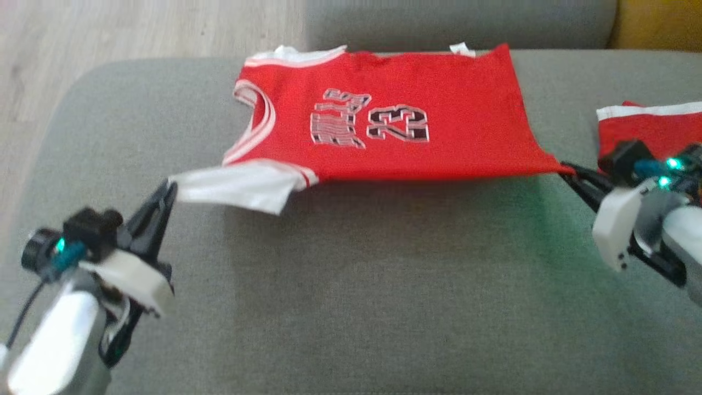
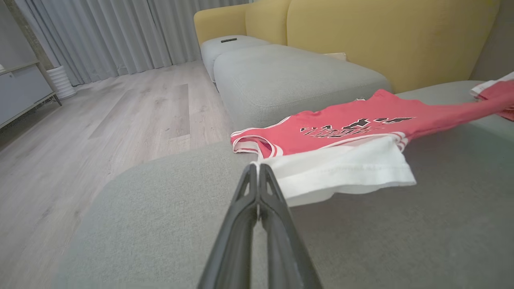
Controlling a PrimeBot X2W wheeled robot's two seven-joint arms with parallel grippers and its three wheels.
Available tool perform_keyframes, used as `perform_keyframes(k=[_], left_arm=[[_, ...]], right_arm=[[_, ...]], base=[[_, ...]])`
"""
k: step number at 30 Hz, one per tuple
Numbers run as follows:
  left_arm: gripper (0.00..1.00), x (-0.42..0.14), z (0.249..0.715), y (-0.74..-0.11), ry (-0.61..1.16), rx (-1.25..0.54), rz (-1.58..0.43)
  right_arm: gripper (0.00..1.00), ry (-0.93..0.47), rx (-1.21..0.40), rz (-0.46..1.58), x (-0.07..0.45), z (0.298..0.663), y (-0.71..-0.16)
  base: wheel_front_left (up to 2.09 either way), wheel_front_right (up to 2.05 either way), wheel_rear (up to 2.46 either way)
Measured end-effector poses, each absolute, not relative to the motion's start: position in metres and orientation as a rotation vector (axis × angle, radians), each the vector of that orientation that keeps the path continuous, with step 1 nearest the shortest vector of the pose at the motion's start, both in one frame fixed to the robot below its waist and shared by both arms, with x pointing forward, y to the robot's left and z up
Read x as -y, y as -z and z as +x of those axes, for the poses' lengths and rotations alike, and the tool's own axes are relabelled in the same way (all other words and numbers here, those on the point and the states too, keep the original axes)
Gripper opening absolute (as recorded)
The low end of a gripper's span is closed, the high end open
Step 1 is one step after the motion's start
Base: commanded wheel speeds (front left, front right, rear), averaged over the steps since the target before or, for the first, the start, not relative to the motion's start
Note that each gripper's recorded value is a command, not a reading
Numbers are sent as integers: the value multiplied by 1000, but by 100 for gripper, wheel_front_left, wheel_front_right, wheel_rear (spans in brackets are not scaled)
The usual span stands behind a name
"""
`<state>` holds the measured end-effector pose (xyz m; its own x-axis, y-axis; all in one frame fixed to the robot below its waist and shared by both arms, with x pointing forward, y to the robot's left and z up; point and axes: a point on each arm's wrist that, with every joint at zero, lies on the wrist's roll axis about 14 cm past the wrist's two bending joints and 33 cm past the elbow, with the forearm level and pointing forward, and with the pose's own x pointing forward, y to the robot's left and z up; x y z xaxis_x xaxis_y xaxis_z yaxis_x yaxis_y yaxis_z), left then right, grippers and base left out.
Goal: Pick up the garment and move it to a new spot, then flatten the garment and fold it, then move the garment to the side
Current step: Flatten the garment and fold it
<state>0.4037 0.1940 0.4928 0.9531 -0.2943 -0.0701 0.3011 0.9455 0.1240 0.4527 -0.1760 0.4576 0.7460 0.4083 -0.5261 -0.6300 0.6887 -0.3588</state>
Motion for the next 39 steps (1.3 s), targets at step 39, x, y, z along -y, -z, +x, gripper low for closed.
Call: perform_keyframes(k=[39], left_arm=[[0, -190, 430, -475, 411, -162, 306]], right_arm=[[0, -688, -740, -548, 187, 423, -425]], base=[[0, 0, 0]])
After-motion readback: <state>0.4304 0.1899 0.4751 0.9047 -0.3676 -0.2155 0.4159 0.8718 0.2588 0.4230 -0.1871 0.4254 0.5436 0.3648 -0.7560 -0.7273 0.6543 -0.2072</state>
